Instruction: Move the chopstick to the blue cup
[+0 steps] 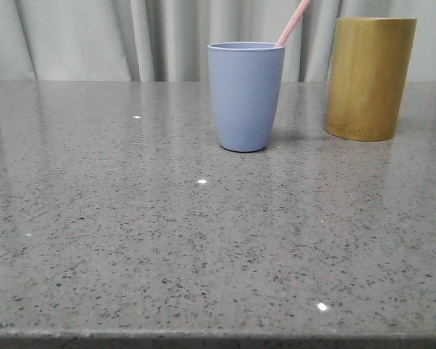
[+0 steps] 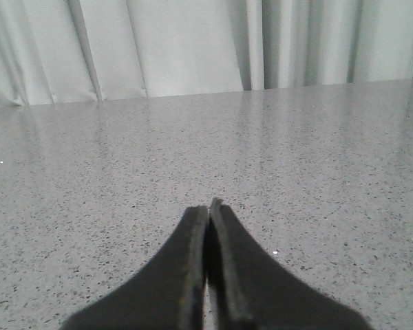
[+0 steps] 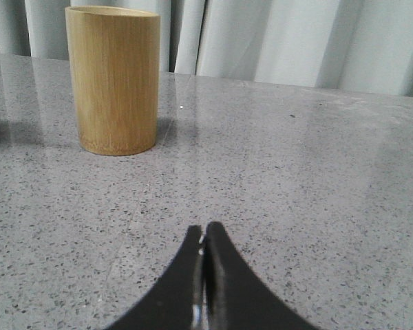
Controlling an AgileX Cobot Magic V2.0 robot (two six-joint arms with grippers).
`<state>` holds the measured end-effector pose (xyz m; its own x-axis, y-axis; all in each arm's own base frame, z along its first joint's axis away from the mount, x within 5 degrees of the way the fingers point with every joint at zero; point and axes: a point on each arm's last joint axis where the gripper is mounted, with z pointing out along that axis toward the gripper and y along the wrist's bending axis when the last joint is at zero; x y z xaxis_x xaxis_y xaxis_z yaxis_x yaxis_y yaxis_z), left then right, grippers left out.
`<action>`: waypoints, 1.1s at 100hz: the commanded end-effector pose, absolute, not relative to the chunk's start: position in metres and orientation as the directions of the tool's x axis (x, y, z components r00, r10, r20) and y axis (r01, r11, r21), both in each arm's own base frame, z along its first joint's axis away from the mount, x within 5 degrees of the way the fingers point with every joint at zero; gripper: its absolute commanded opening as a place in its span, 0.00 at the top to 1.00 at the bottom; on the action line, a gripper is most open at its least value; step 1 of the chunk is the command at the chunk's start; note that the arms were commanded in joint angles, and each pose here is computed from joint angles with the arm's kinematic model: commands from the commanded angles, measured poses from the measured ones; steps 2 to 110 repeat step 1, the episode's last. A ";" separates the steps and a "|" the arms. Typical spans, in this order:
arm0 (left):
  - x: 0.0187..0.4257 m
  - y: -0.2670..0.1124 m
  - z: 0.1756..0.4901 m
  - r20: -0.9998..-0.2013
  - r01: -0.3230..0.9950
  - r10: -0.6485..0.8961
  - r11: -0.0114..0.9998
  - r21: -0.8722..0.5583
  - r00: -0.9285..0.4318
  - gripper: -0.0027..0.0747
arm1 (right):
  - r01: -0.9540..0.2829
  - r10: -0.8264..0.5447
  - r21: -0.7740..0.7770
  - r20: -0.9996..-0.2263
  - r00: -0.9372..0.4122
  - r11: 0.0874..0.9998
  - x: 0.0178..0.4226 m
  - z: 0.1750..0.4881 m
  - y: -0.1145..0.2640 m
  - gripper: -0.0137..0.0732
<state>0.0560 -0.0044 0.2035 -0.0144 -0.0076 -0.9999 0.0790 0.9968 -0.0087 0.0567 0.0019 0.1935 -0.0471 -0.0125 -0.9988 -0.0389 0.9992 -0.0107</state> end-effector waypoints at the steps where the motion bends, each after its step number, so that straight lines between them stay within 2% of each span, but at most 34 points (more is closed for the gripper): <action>1: 0.053 -0.005 0.209 -0.996 0.091 -0.035 0.995 -0.027 0.085 0.99 | -0.040 -0.006 -0.008 -0.999 0.048 0.999 0.056 0.202 0.002 0.92; 110: 0.053 -0.005 0.209 -0.996 0.091 -0.035 0.995 -0.027 0.085 0.99 | -0.040 -0.006 -0.008 -0.999 0.048 0.999 0.056 0.202 0.002 0.92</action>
